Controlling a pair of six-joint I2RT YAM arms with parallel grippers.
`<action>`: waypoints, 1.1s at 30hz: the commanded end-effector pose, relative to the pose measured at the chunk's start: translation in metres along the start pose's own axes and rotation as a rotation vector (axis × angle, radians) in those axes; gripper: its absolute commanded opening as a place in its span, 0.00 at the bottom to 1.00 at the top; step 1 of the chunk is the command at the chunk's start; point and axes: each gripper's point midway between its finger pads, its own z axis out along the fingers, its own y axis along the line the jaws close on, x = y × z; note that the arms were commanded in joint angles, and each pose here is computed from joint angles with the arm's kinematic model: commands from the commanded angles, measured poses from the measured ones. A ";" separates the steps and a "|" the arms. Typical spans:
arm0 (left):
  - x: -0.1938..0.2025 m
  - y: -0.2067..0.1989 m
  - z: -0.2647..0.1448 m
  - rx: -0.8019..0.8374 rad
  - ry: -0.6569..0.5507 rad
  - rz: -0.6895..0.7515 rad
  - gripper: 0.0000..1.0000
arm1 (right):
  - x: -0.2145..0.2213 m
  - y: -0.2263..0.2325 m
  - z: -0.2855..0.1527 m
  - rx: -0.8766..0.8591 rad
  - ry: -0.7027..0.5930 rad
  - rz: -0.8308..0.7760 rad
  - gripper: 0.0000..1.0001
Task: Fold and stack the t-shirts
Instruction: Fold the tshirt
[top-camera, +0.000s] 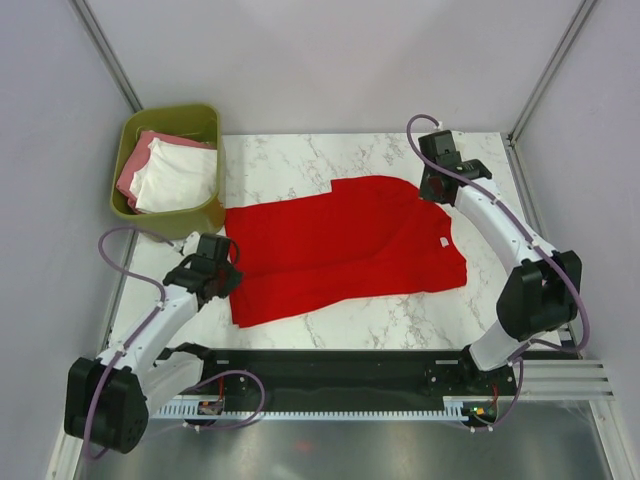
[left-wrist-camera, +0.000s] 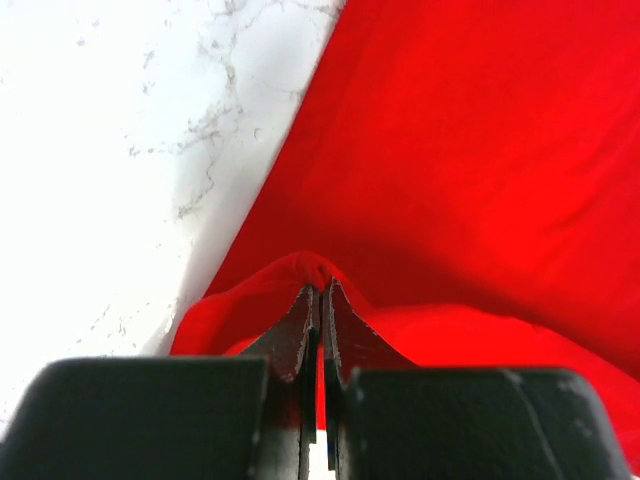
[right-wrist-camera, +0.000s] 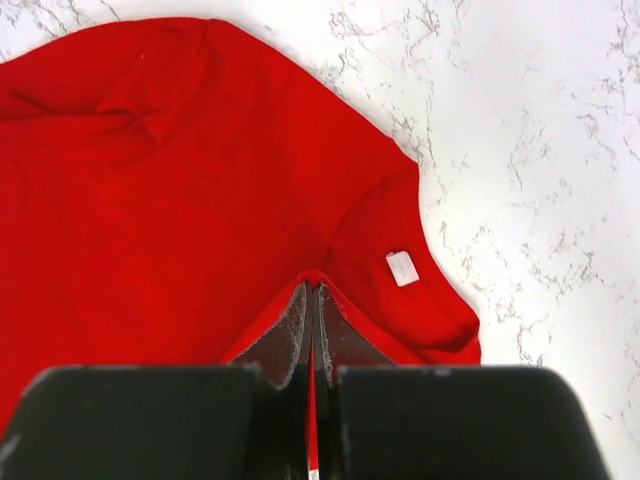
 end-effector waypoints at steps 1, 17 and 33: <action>-0.025 -0.015 0.005 0.010 -0.095 0.010 0.02 | -0.025 0.010 0.003 -0.013 -0.051 0.006 0.00; -0.041 -0.032 -0.007 -0.090 -0.021 0.056 0.87 | 0.013 -0.014 -0.005 0.029 0.036 0.113 0.66; 0.030 0.001 -0.040 -0.020 0.206 -0.160 0.78 | 0.167 -0.093 -0.012 0.111 0.232 0.462 0.51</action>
